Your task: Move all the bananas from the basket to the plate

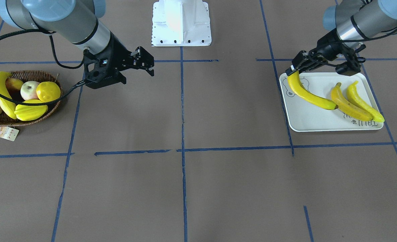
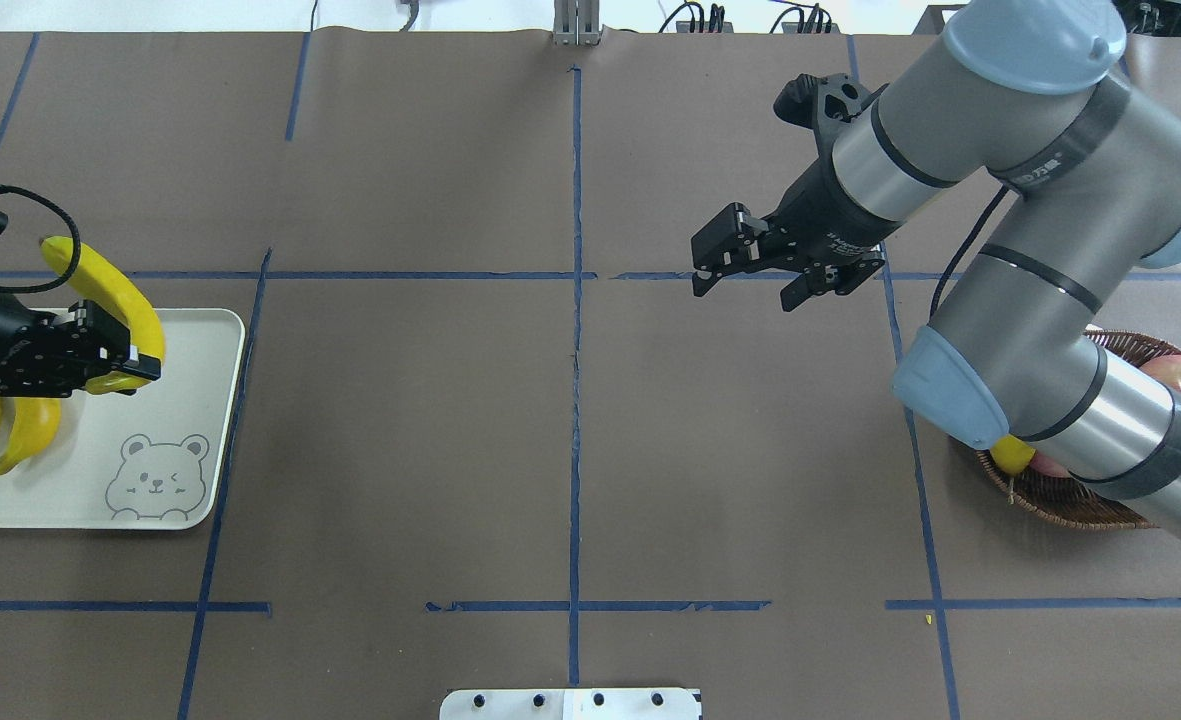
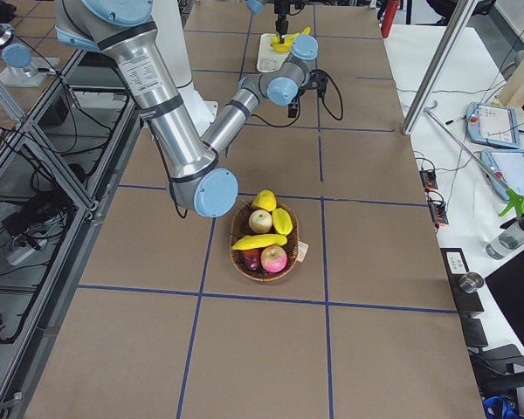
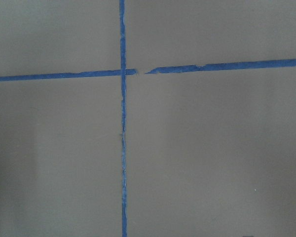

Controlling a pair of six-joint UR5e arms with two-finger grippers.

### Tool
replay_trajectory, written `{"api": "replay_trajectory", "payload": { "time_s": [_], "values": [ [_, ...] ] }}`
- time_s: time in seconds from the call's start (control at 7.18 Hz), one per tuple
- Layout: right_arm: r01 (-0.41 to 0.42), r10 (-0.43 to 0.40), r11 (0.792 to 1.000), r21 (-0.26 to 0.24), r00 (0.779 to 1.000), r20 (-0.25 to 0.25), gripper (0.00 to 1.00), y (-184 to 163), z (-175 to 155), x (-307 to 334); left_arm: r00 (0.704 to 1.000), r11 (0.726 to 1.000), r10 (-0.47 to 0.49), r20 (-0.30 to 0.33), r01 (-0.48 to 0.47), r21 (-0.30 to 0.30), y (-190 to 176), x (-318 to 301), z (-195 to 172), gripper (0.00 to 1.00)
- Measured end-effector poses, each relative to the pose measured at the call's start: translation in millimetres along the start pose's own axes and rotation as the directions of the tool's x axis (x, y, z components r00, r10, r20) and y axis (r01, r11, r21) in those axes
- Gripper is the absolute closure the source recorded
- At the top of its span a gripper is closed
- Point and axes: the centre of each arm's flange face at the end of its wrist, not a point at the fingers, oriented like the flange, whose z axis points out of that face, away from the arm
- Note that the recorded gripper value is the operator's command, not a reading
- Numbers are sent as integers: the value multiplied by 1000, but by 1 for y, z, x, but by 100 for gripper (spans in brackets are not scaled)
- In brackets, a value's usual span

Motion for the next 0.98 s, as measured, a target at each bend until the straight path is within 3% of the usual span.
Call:
{"api": "replay_trajectory", "payload": {
  "time_s": [0.42, 0.56, 0.7, 0.84, 0.98],
  "values": [
    [-17, 17, 1000, 8, 1000, -7, 0, -7, -12, 22, 999, 1000, -4, -42, 5, 12, -9, -90, 10, 96],
    [-18, 18, 1000, 7, 1000, -8, 0, -6, -12, 24, 998, 1000, 1, -57, 0, 13, -13, -115, 16, 85],
    [-17, 17, 1000, 6, 1000, -9, 0, -6, -11, 24, 998, 1000, 7, -66, -6, 13, -15, -133, 19, 50],
    [-17, 17, 1000, 4, 1000, -9, 0, -5, -11, 24, 998, 1000, 8, -69, -7, 12, -17, -142, 22, 1],
    [-16, 17, 1000, 3, 1000, -9, 0, -5, -10, 24, 997, 1000, 10, -70, -10, 12, -17, -145, 23, 1]
  ]
}}
